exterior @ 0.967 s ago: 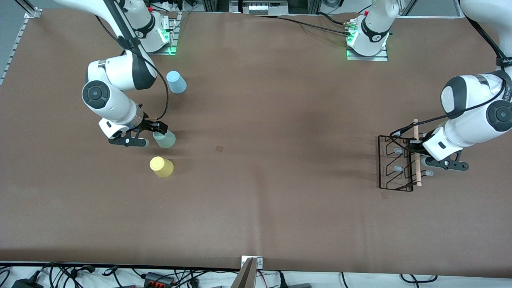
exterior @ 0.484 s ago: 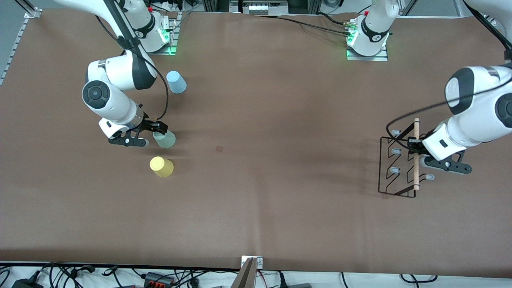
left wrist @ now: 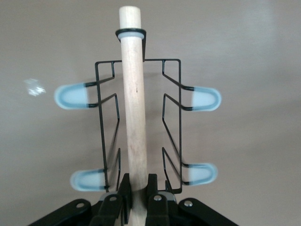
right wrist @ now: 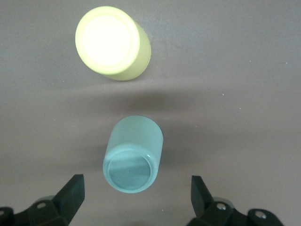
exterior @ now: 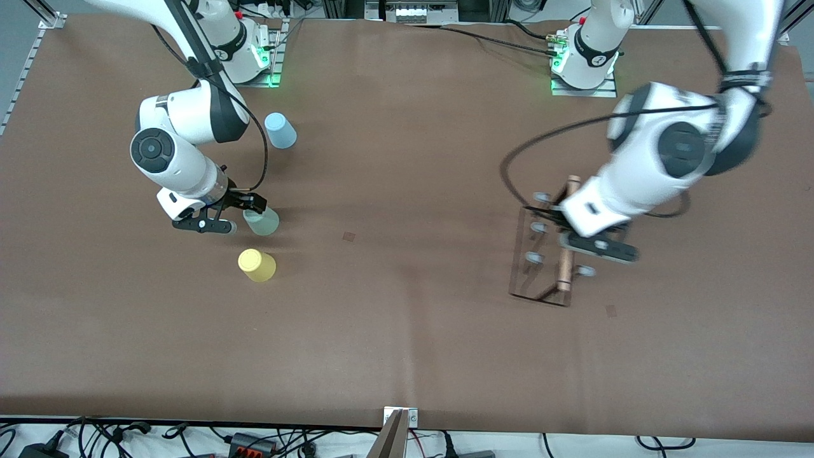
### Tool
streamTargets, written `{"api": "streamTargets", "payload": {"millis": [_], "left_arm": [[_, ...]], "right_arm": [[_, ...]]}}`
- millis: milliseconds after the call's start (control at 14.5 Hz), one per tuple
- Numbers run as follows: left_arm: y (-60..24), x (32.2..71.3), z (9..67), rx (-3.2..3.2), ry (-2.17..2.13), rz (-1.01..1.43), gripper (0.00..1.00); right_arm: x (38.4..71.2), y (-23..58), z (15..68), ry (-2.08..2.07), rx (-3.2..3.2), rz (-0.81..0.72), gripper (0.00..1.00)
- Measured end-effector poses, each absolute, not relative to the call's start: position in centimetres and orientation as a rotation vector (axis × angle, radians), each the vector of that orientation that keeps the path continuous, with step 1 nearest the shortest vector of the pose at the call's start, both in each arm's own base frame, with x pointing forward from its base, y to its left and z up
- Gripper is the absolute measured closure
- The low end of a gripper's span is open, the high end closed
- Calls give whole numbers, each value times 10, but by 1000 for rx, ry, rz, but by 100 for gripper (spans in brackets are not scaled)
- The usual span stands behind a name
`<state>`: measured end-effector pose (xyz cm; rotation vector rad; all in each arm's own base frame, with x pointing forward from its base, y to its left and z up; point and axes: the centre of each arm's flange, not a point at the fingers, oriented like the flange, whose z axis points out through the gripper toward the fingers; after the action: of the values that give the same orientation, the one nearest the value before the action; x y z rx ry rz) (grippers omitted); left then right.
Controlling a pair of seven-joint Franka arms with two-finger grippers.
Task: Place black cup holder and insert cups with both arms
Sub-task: 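Carry the black cup holder to the table center with the left gripper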
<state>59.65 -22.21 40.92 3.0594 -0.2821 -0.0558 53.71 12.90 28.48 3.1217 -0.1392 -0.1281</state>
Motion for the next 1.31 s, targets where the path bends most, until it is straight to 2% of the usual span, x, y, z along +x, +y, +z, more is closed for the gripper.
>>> {"api": "streamTargets", "payload": {"millis": [415,829,1037,1106,1244,1313], "left_arm": [[-354,547,381,3039,-82,-32,84],[-427,507,328,3027,-41,-91,84],[-445,497,327,3010,-4,-71,83],[-446,497,326,3010,1,-72,78],[-443,500,322,3011,14,-71,74],[-439,503,322,3013,23,-68,67]], "right_arm": [[537,129,285,-141,3122,-128,0],[538,128,285,-146,3121,-126,0],[538,127,286,-148,3121,-125,0],[538,127,286,-150,3121,-124,0],[538,127,286,-154,3121,-123,0],[538,127,286,-157,3122,-120,0]]}}
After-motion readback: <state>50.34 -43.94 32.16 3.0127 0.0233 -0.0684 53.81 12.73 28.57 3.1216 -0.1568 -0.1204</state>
